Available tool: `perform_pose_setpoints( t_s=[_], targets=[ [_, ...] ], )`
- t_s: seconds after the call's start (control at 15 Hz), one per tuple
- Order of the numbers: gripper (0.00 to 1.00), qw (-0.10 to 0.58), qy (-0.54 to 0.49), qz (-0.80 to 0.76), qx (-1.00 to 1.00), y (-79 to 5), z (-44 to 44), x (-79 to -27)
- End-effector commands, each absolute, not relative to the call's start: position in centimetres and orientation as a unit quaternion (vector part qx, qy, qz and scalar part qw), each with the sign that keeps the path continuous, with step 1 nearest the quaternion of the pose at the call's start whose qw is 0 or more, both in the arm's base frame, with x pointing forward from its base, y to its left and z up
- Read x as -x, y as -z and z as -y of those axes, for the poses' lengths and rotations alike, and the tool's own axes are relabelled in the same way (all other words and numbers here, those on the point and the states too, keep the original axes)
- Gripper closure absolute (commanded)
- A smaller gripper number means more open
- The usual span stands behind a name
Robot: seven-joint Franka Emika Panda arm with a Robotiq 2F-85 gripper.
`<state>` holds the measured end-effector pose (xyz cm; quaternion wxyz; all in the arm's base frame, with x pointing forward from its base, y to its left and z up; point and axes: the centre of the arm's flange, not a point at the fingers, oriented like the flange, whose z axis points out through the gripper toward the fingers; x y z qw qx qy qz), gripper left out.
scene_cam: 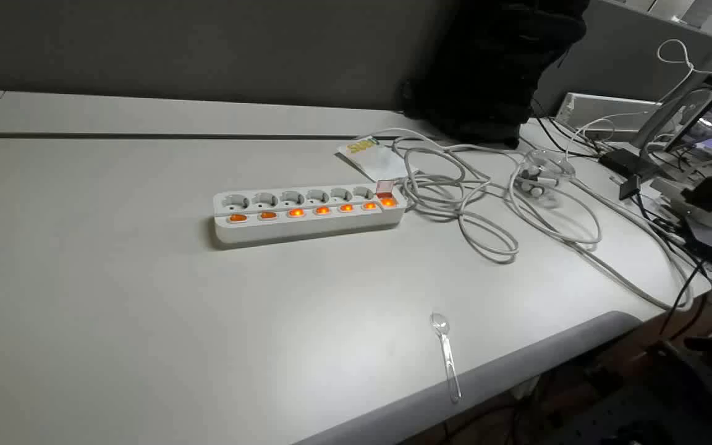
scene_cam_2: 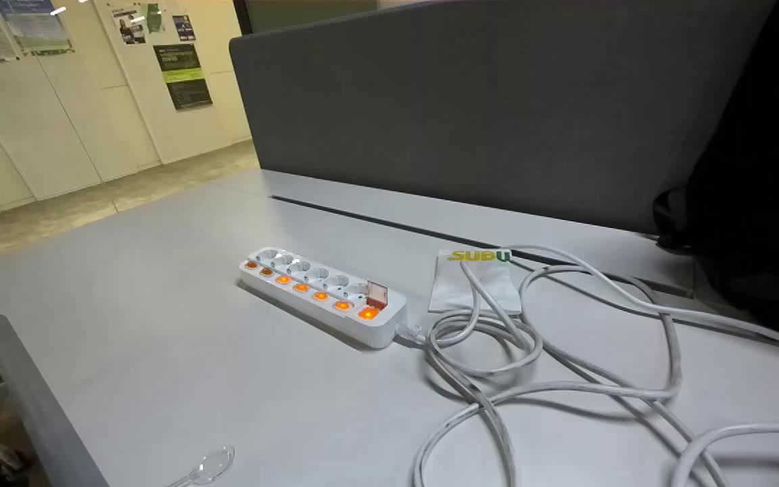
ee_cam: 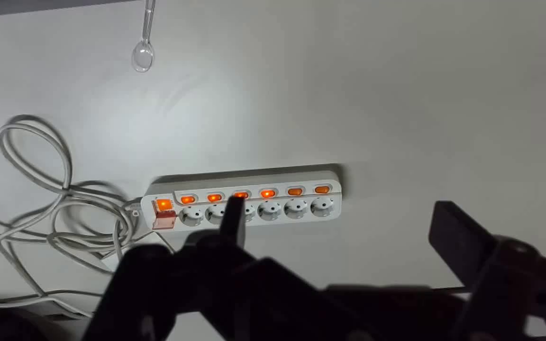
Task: Turn off the third switch from the right side of the adapter
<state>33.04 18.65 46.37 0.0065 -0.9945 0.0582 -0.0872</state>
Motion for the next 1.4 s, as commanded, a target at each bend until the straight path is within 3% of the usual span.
perform_pose_setpoints(
  t_s=[0.0, 0.8, 1.33],
  targets=[
    [0.0, 0.007, 0.087, -0.058, 0.994, -46.4, -18.7, -33.0],
    [0.0, 0.007, 0.087, -0.058, 0.994, -46.4, -18.7, -33.0],
    [0.0, 0.022, 0.156, -0.133, 0.979, -44.9, -12.8, -38.4]
  ],
)
